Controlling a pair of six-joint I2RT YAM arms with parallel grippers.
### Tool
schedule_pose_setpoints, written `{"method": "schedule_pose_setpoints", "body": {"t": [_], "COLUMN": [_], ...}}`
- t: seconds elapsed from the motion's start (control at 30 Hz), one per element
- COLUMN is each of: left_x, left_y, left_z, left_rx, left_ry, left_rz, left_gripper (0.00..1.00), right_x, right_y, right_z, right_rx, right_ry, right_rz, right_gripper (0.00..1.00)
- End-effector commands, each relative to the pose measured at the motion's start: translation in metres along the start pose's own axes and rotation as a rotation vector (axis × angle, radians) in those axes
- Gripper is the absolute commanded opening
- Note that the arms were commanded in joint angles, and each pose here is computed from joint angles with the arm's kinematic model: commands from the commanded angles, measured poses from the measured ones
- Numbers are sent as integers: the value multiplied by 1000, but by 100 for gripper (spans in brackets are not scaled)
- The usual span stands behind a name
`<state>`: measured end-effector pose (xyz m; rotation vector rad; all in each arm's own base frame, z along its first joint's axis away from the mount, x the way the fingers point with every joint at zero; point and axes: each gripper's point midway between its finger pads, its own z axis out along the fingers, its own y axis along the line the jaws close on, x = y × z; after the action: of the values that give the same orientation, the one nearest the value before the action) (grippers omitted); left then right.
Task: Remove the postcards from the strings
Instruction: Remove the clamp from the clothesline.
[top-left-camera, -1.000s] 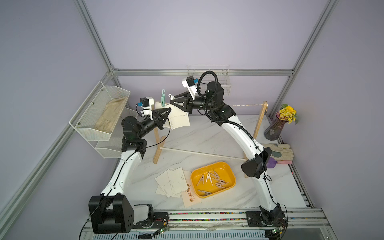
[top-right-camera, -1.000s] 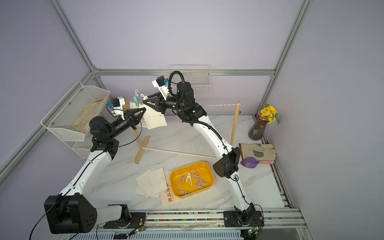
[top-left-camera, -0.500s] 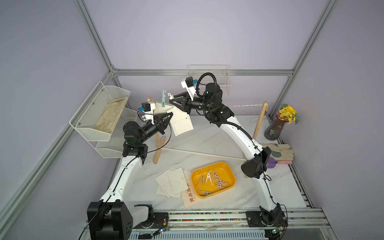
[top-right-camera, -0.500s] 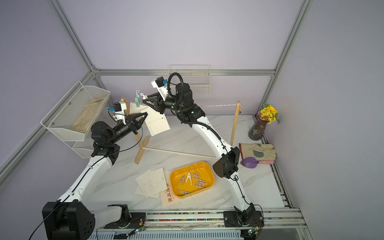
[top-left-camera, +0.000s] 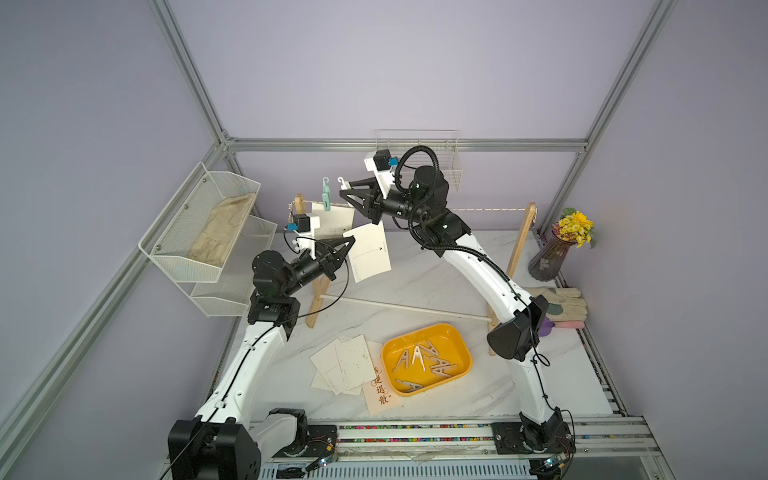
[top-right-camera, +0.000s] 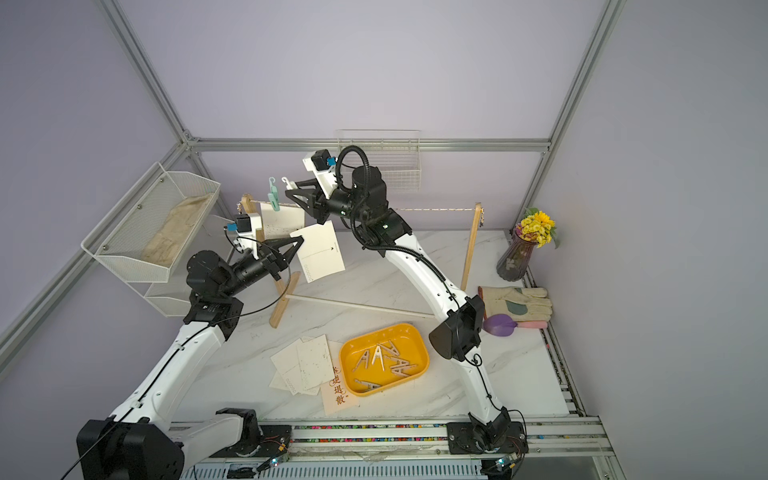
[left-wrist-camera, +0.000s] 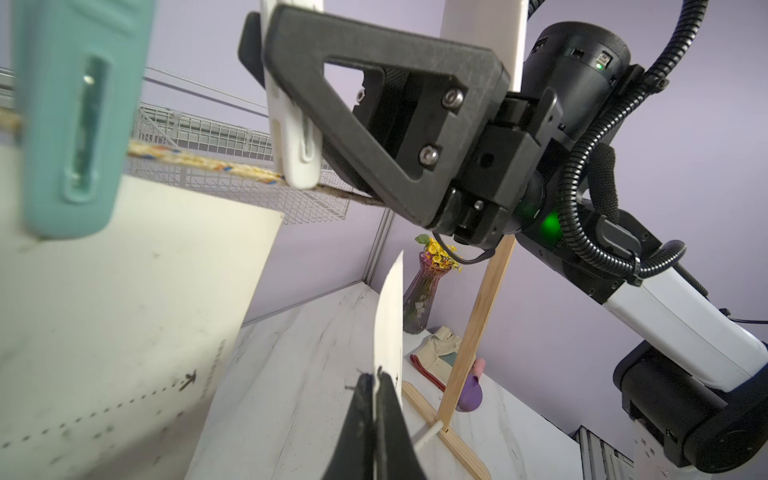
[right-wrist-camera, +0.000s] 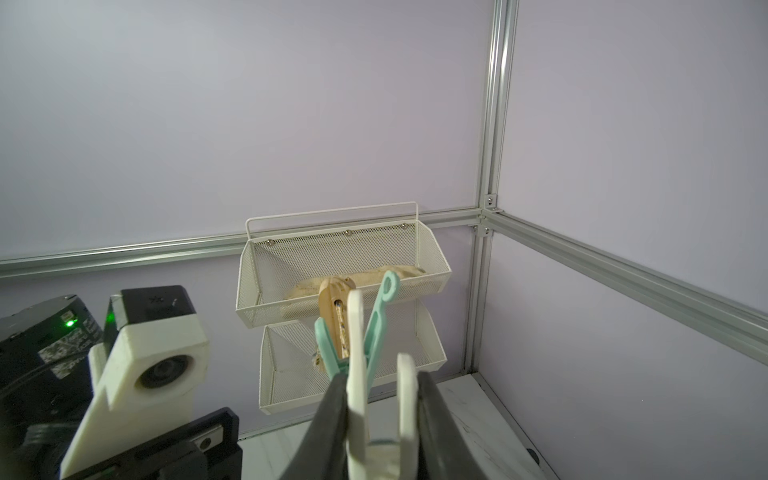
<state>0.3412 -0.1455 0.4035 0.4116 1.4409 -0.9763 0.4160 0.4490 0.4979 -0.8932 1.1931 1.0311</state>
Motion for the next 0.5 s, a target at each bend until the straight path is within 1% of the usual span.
{"method": "schedule_pose_setpoints", "body": {"t": [0.0,0.23,0.47], "left_x": [5,4,6], "left_y": [-8,-16,-24], "left_z": [-5,-7,-13], "left_rx": [11,21,23], "left_ry": [1,0,0], "left_rz": [7,6,-10], "left_gripper": [3,3,3], "right_x": [-37,-49,-71], "right_y": [11,11,17], "right_z": [-10,-16,-31], "right_rx": [4,36,67], "right_ry": [-71,-90,-125], "right_rz": [-66,-109,-168], "right_gripper": [23,23,23]}}
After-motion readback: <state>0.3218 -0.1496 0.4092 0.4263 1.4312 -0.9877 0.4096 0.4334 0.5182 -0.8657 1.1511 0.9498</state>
